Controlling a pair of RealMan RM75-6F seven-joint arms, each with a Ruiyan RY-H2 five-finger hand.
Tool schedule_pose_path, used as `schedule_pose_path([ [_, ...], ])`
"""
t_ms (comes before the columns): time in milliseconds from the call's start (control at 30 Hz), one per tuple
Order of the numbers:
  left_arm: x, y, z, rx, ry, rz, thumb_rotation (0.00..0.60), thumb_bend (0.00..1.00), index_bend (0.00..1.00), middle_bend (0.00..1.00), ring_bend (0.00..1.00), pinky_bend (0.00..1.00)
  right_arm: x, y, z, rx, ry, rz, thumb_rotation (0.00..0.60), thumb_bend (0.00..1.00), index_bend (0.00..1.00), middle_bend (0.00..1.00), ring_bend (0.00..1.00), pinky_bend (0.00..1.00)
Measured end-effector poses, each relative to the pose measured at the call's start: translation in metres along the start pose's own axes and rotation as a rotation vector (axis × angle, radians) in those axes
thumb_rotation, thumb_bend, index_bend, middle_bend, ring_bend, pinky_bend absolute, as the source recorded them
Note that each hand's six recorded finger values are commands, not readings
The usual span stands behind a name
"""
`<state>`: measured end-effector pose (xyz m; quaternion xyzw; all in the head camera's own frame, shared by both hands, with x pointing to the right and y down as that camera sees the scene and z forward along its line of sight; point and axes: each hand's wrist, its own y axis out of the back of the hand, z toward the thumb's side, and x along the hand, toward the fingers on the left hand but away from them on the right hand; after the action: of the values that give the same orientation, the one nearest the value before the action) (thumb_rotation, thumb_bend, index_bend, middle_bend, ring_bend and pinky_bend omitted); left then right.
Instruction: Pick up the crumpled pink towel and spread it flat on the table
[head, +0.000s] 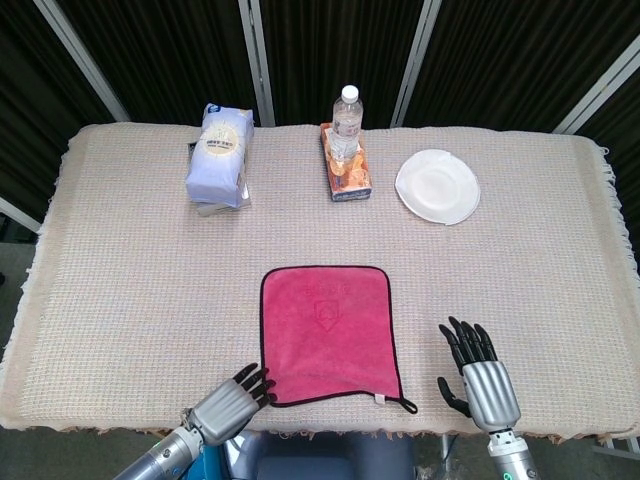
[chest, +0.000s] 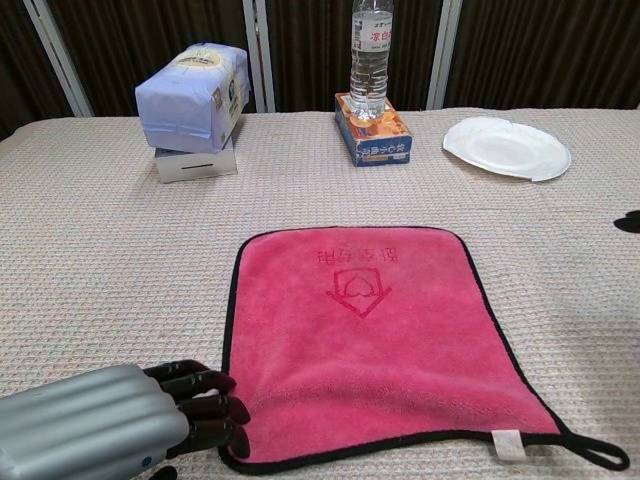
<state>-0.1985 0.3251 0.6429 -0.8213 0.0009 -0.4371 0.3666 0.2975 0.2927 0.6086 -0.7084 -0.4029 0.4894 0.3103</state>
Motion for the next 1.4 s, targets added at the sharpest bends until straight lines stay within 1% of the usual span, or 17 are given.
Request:
schedule_pose_path([
  [133, -0.005, 0.001, -0.004, 0.01, 0.005, 0.002, 0.6, 0.79, 0.2, 0.15, 0.0, 0.04, 0.0, 0.0, 0.001, 0.006, 0.002, 0.0, 0.6, 0.38, 0.07, 0.0, 0.0, 0.0],
  [300, -0.009, 0.006, -0.007, -0.011, 0.009, 0.016, 0.6, 0.79, 0.2, 0.15, 0.0, 0.04, 0.0, -0.003, 0.002, 0.002, 0.004, 0.005, 0.6, 0.38, 0.07, 0.0, 0.0, 0.0],
  [567, -0.014, 0.009, -0.008, -0.008, 0.0, 0.018, 0.6, 0.79, 0.2, 0.14, 0.0, 0.04, 0.0, -0.004, 0.004, 0.005, 0.005, 0.005, 0.6, 0.38, 0.07, 0.0, 0.0, 0.0],
  [800, -0.017, 0.008, -0.009, 0.01, -0.004, -0.007, 0.6, 0.77, 0.18, 0.13, 0.0, 0.04, 0.0, -0.004, 0.004, 0.0, 0.004, 0.005, 0.6, 0.38, 0.07, 0.0, 0.0, 0.0],
  [900, -0.018, 0.01, -0.008, 0.009, -0.003, -0.01, 0.6, 0.7, 0.16, 0.1, 0.0, 0.04, 0.0, -0.004, 0.005, 0.001, 0.006, 0.005, 0.6, 0.38, 0.07, 0.0, 0.0, 0.0],
  [1000, -0.018, 0.014, -0.006, -0.012, -0.006, 0.007, 0.6, 0.52, 0.13, 0.07, 0.0, 0.03, 0.0, -0.003, 0.005, 0.003, 0.008, 0.004, 0.6, 0.38, 0.07, 0.0, 0.0, 0.0],
  [1067, -0.017, 0.019, -0.005, -0.029, -0.011, 0.029, 0.6, 0.38, 0.12, 0.06, 0.0, 0.03, 0.0, -0.003, 0.005, 0.003, 0.008, 0.001, 0.6, 0.38, 0.07, 0.0, 0.0, 0.0],
  [1167, -0.017, 0.03, -0.004, -0.067, -0.011, 0.088, 0.6, 0.26, 0.1, 0.05, 0.0, 0.03, -0.001, -0.002, 0.005, 0.005, 0.01, -0.011, 0.6, 0.38, 0.07, 0.0, 0.0, 0.0],
  [1267, -0.018, 0.044, -0.008, -0.121, 0.005, 0.166, 0.6, 0.2, 0.09, 0.05, 0.0, 0.03, -0.002, -0.001, 0.003, 0.009, 0.009, -0.017, 0.6, 0.38, 0.07, 0.0, 0.0, 0.0],
  [1400, -0.02, 0.062, -0.016, -0.224, 0.023, 0.265, 0.6, 0.18, 0.09, 0.05, 0.0, 0.03, -0.003, 0.001, -0.001, 0.004, 0.002, -0.023, 0.6, 0.38, 0.07, 0.0, 0.0, 0.0],
])
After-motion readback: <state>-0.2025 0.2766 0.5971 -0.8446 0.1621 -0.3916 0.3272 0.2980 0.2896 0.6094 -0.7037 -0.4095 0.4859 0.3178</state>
